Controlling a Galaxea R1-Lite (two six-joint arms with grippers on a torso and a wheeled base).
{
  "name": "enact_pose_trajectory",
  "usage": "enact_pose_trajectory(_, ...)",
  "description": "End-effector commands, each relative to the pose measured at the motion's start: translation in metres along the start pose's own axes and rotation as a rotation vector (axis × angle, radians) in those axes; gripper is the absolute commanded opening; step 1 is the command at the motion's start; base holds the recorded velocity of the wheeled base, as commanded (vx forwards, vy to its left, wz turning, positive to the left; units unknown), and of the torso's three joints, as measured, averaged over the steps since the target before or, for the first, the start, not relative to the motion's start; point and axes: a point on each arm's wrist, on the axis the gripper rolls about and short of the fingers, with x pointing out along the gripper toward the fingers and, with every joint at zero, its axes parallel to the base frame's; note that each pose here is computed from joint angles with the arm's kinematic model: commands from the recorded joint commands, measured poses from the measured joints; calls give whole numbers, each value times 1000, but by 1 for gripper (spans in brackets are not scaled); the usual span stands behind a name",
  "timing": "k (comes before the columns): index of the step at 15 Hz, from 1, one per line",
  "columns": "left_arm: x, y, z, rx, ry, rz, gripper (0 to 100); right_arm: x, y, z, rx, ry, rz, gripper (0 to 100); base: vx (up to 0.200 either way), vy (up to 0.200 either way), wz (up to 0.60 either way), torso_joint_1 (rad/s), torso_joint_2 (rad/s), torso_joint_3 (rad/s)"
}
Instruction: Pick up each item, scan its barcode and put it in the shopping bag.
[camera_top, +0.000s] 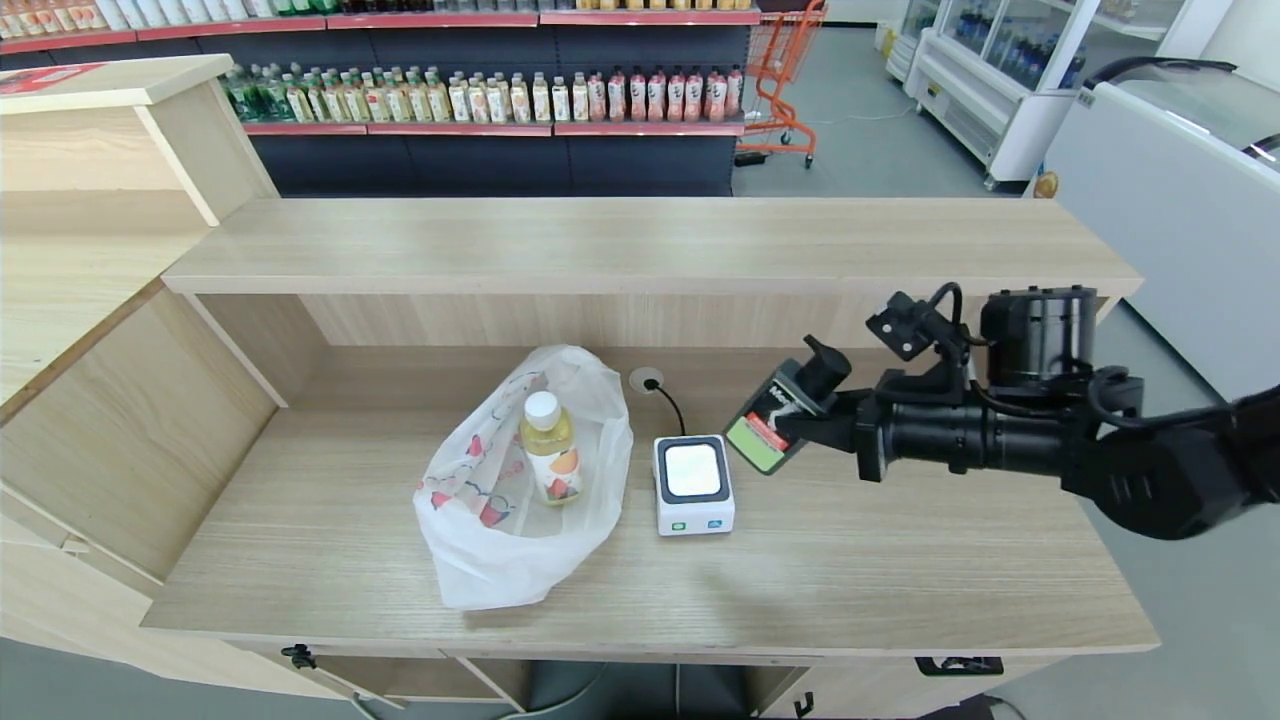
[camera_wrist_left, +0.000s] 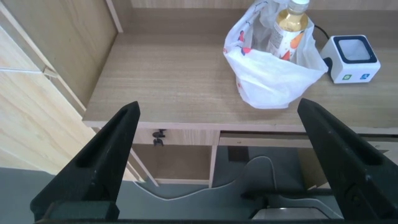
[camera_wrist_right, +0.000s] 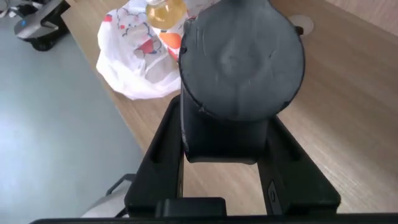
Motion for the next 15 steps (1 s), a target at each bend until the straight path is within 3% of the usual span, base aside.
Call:
enact_pose_trajectory(1,0,0,0,0,0,0,100,-32,22,1,-35,-32,-11,0,0,0,0,0,0,0)
enact_pose_trajectory(11,0,0,0,7,0,1,100,-31,41,-5,-29,-45,108,0,0,180,0,-1,3,3)
enact_pose_trajectory(15,0,0,0,-2,0,1,100,-4,45,-28,27,34,165,0,0,0,0,0,0,0)
